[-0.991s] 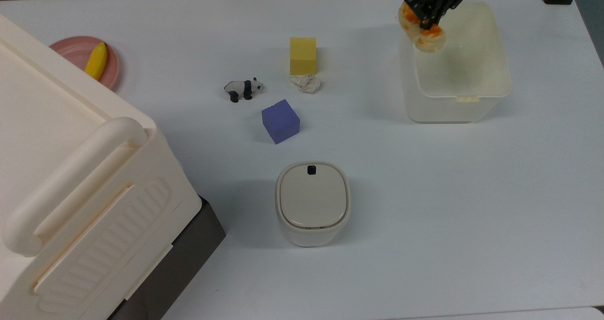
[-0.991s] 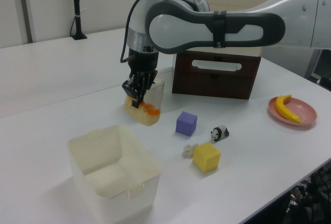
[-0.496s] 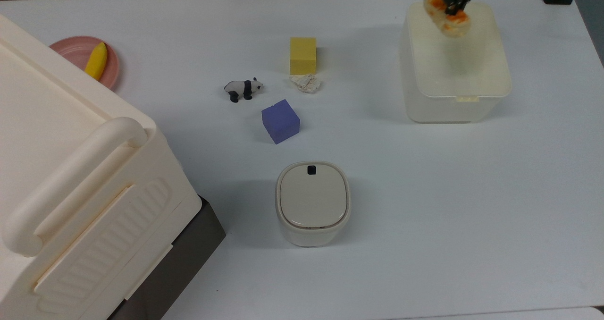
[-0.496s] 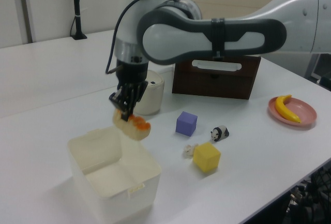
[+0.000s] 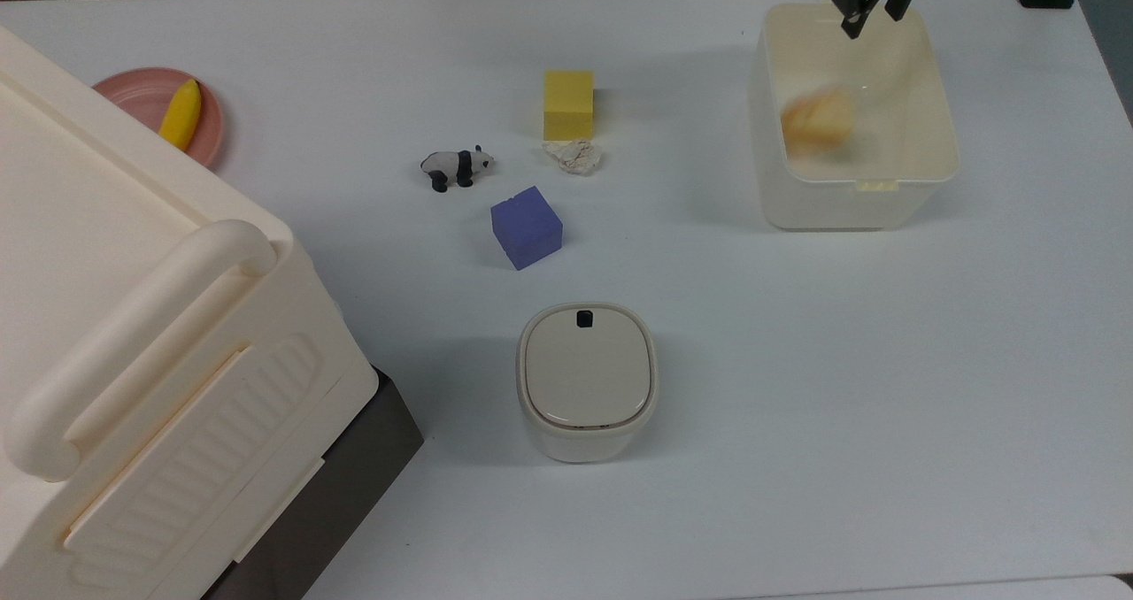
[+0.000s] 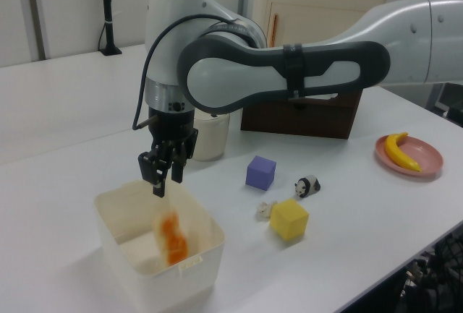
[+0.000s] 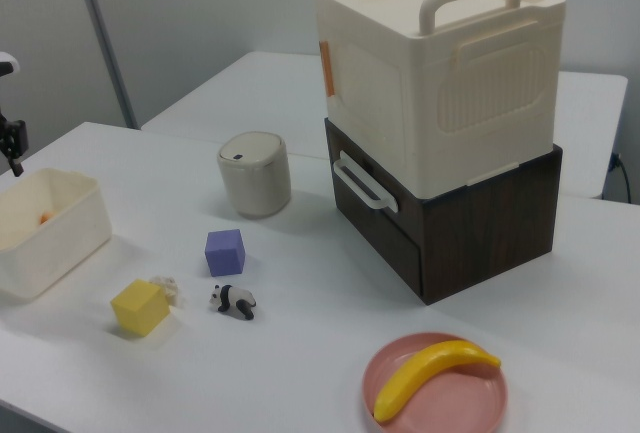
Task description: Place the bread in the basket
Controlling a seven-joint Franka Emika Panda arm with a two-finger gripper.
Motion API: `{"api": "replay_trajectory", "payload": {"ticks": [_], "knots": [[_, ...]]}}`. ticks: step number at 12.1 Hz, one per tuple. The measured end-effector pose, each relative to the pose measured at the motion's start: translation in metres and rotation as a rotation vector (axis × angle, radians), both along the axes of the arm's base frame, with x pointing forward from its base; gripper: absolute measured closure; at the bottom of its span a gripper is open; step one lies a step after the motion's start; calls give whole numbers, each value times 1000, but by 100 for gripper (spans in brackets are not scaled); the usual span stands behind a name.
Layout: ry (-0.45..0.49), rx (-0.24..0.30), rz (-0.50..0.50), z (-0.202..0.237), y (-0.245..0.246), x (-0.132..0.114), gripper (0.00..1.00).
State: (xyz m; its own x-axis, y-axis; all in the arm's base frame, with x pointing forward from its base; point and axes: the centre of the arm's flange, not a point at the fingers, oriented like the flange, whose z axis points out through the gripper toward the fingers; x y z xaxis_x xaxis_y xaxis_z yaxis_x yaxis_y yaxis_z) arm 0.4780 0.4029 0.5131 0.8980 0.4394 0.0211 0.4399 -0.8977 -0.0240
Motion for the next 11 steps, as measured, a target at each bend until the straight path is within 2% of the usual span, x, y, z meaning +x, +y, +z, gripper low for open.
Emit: {"api": "replay_trajectory", "payload": {"ticks": [2, 3, 5, 7, 9, 11], "knots": [[2, 3, -3, -4, 0, 3, 11], [2, 3, -3, -4, 0, 3, 0], [1, 3, -4, -3, -1, 4, 0], [-14, 6, -35, 4, -16, 16, 0], [-61, 13, -135, 29, -68, 46, 0], [-106, 4, -242, 62, -128, 64, 0]]}}
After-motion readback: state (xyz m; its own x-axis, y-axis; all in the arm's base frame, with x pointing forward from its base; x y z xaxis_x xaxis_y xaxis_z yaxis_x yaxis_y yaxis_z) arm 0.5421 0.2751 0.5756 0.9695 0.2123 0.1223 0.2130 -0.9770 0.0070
